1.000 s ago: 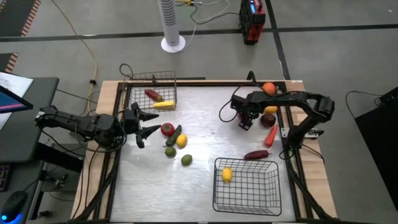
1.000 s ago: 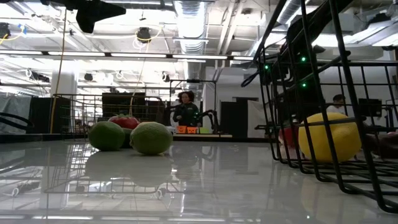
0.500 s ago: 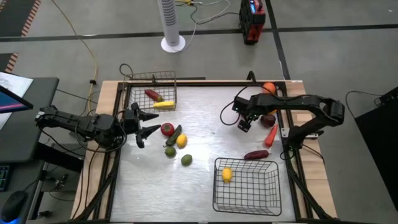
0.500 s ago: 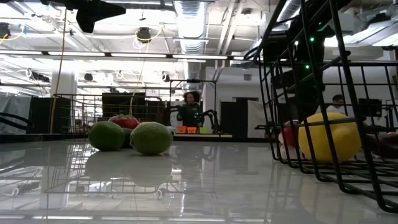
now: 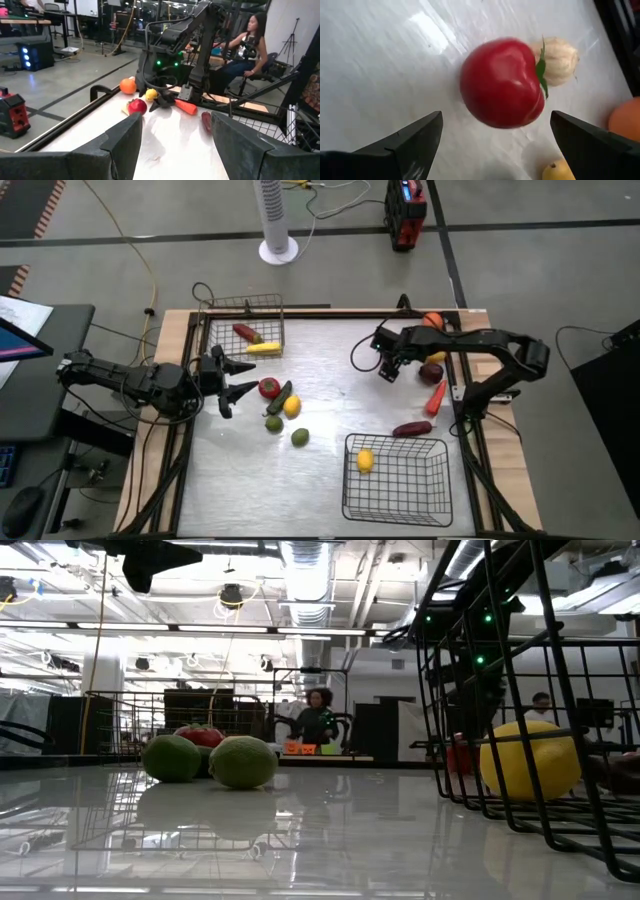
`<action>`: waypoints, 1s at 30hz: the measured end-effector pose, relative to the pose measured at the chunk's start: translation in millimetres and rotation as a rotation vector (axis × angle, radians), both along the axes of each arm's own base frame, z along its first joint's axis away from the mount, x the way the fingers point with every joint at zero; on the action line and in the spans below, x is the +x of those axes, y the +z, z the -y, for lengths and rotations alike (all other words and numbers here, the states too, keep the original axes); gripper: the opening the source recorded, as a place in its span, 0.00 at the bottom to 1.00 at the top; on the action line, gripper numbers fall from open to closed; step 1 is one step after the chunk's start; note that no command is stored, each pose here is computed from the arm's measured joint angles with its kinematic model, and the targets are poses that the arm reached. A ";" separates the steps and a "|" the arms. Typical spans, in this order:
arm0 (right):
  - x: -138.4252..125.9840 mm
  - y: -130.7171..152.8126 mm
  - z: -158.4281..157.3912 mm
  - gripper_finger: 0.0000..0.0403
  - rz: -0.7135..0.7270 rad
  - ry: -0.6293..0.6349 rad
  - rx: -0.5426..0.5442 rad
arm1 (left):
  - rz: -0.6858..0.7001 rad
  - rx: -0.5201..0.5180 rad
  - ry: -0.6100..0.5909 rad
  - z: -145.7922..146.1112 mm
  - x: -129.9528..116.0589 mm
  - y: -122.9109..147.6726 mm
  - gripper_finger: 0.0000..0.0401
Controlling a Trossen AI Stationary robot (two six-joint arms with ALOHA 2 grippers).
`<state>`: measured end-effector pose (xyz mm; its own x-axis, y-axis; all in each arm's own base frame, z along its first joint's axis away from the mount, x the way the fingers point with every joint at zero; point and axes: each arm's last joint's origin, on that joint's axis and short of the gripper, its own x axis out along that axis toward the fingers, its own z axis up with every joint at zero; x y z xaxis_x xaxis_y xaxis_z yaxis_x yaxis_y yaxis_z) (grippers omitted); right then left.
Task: Sort produce into baskets
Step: Put the right tomato into the bottom wire basket
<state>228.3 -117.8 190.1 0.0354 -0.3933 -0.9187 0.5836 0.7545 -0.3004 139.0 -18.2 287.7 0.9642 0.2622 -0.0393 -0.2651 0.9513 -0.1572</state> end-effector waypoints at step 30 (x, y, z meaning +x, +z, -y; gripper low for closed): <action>6.5 -45.0 26.4 0.94 -0.149 -0.013 0.041 | -0.003 0.001 -0.035 0.9 0.3 -0.2 0.56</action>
<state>234.8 -144.3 145.1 -0.1074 -0.3552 -0.9286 0.5449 0.7602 -0.3538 139.2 -19.1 287.6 0.9727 0.2282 -0.0416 -0.2319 0.9602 -0.1559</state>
